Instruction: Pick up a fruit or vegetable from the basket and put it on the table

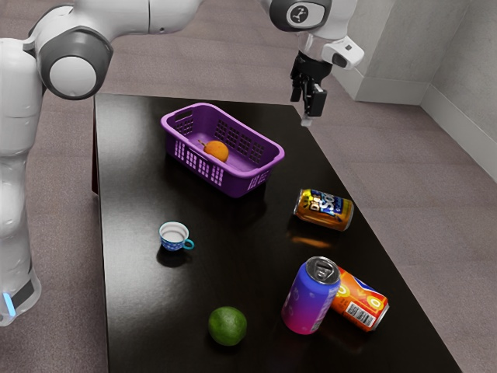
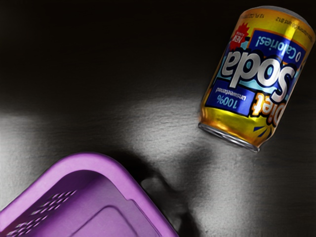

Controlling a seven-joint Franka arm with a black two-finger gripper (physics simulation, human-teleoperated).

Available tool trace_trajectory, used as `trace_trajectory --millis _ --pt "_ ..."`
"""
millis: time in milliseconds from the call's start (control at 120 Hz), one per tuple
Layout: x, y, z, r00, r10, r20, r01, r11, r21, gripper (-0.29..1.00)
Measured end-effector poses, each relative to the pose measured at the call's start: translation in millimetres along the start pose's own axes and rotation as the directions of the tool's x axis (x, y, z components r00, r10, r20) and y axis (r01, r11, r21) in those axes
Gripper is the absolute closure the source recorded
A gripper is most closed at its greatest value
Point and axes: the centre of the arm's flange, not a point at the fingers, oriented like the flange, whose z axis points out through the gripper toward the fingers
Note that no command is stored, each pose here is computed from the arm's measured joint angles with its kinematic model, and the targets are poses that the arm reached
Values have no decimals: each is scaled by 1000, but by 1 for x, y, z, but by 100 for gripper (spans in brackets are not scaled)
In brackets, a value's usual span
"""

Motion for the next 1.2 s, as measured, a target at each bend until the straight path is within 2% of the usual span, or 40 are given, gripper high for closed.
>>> trace_trajectory --millis 300,383,467,667,883,950,1058,1200 --pt "0 -4 1 1000 -17 1 17 1000 -23 0" --pt "-6 -25 -3 990 -140 -2 140 985 -96 0" --pt "-8 -34 -7 961 -276 11 274 947 -167 0" --pt "-4 -32 -2 858 -508 74 511 835 -202 0" --pt "2 -27 9 748 -652 124 663 726 -183 0" --pt "7 -30 26 711 -691 133 704 697 -138 0" --pt "9 -30 38 653 -750 100 756 653 -44 0" --pt "10 -35 45 567 -821 62 823 568 4 0"
